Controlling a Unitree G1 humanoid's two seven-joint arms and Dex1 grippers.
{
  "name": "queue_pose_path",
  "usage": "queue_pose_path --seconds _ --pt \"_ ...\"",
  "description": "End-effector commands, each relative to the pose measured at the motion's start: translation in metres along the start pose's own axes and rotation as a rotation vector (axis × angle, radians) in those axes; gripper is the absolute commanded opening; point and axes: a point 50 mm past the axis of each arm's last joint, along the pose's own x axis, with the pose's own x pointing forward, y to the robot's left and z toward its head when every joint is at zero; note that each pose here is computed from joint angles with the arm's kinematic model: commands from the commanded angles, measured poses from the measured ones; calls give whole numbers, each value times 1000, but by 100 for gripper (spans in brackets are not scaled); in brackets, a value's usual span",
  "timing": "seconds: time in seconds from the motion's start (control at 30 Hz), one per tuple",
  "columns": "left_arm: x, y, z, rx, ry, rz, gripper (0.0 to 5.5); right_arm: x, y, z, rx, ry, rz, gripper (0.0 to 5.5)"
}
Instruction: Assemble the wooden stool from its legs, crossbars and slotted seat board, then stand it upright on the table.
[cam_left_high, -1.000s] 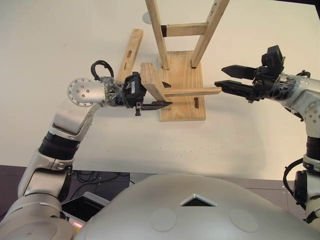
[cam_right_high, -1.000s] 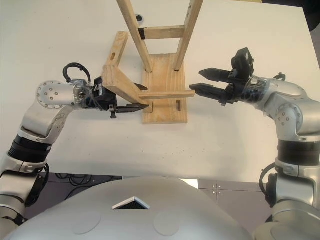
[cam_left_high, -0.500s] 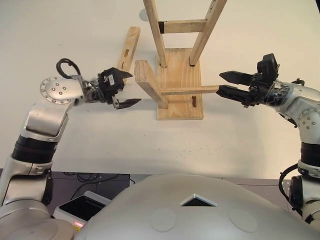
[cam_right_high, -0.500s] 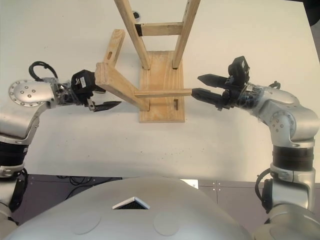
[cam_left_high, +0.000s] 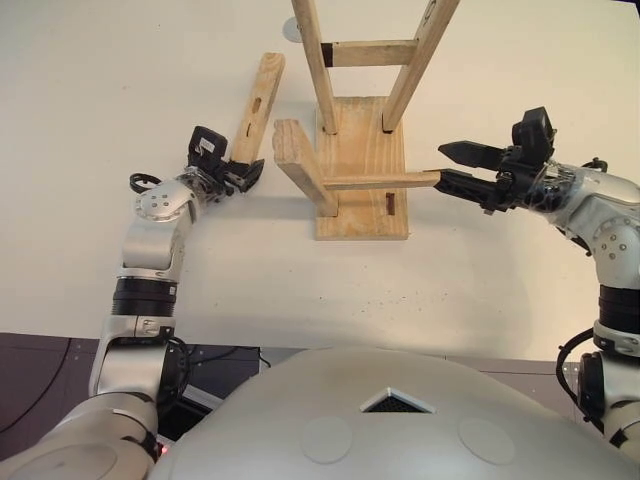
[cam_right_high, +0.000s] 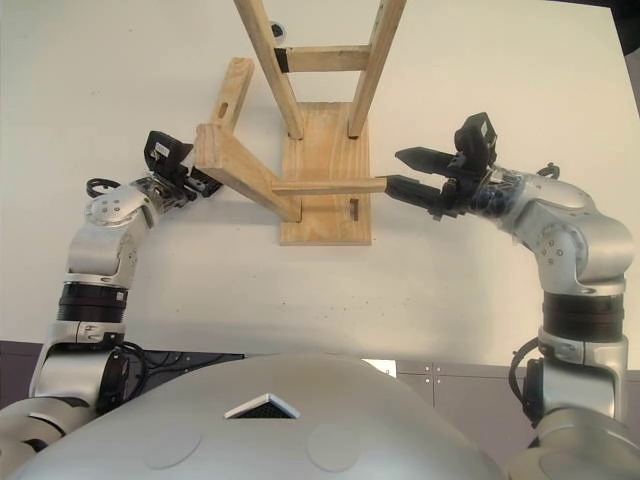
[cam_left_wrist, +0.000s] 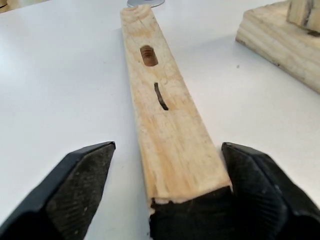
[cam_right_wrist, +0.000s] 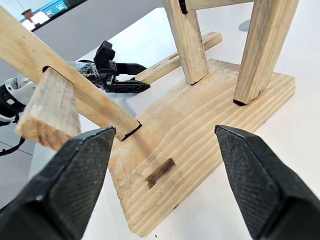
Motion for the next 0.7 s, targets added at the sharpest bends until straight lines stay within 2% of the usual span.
queue_pose_path --seconds 0.03,0.3,0.37,0.43,0.53,0.63,0.7 --pt "4 5 -8 12 105 61 338 8 1 4 -20 -12 9 365" --pt "5 13 1 23 95 63 214 9 -2 6 -17 -44 -19 365" --pt "6 15 5 -11 57 61 209 5 -7 15 -35 -78 -48 365" --pt "6 23 18 -78 -48 105 209 -3 -17 36 -60 -150 -111 365" --pt "-5 37 71 -196 -386 51 200 -19 -24 81 -74 -329 -139 365" --pt "-37 35 134 -392 -789 -262 199 -17 -2 125 14 -543 83 365" --pt "-60 24 160 -421 -914 -517 199 0 17 139 27 -577 222 365"
